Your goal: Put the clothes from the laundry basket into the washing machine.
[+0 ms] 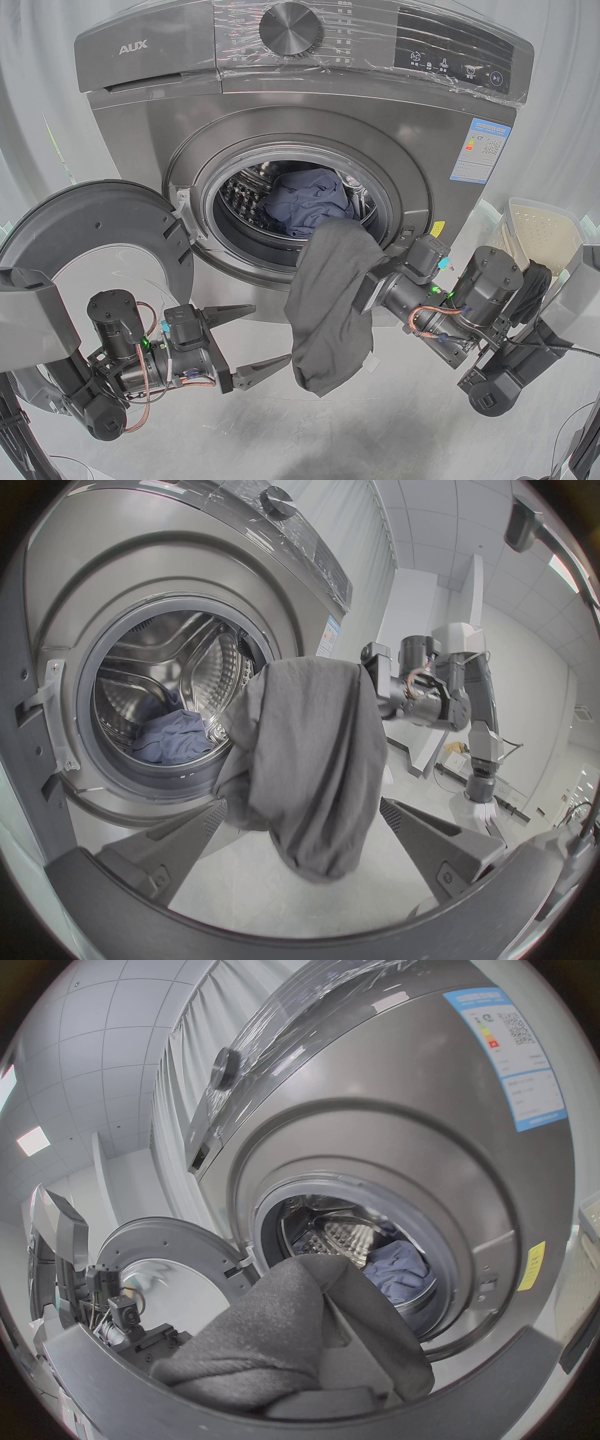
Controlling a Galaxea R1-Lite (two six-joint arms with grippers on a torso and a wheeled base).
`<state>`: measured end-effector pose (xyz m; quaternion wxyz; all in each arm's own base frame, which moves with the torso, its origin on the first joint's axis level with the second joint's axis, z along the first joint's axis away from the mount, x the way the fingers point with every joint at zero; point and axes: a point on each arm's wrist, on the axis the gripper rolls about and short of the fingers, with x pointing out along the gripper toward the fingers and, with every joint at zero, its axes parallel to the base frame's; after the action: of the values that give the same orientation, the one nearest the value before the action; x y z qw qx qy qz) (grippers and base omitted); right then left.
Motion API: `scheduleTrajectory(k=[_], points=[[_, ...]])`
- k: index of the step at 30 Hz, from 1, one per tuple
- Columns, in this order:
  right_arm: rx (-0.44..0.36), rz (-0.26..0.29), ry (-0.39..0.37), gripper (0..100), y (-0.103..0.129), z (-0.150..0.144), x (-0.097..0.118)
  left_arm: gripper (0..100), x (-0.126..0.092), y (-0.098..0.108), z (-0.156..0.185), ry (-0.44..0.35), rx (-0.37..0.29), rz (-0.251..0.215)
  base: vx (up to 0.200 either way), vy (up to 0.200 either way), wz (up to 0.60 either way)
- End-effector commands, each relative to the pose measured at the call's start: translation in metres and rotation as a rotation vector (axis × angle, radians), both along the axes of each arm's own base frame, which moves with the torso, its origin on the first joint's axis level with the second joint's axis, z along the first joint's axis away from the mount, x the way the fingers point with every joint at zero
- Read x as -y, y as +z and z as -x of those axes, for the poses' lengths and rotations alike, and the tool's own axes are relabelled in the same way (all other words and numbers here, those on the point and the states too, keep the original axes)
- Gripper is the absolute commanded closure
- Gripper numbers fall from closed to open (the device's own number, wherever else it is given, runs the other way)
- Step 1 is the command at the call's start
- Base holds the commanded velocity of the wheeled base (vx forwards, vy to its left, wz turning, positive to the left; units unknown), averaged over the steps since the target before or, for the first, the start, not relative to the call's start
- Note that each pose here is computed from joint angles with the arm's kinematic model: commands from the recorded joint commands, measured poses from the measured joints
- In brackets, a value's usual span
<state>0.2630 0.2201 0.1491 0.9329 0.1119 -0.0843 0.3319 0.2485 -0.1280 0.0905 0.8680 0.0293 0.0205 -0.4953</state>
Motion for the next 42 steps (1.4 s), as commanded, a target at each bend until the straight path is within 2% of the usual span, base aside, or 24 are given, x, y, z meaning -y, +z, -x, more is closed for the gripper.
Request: scheduleTrajectory(k=[1, 6, 18, 25, 28, 33, 42], points=[[-0.015, 0.015, 0.038, 100, -0.012, -0.001, -0.018, 0, 0.014, 0.001, -0.008, 0.002, 0.001, 0.026, 0.0, 0.0, 0.0], [-0.018, 0.018, 0.052, 100, -0.019, -0.007, -0.03, 0, 0.019, 0.005, -0.008, 0.012, -0.028, 0.064, 0.0, 0.0, 0.0], [0.0, 0.005, 0.051, 100, -0.026, -0.022, -0.046, 0, 0.025, 0.003, -0.003, -0.021, -0.049, 0.064, 0.0, 0.0, 0.0], [0.001, -0.004, 0.103, 100, -0.023, -0.003, -0.063, 0, 0.027, -0.005, -0.013, 0.0, -0.065, 0.061, 0.0, 0.0, 0.0], [0.003, -0.011, 0.101, 100, -0.019, 0.003, -0.064, 0, 0.025, -0.009, -0.02, 0.025, -0.068, 0.056, 0.0, 0.0, 0.0], [-0.007, -0.004, 0.12, 100, -0.014, 0.019, -0.063, 0, 0.023, -0.015, -0.035, 0.111, -0.062, 0.057, 0.0, 0.0, 0.0], [-0.025, 0.013, 0.156, 100, -0.014, 0.038, -0.061, 0, 0.021, -0.028, -0.046, 0.139, -0.083, 0.044, 0.0, 0.0, 0.0]])
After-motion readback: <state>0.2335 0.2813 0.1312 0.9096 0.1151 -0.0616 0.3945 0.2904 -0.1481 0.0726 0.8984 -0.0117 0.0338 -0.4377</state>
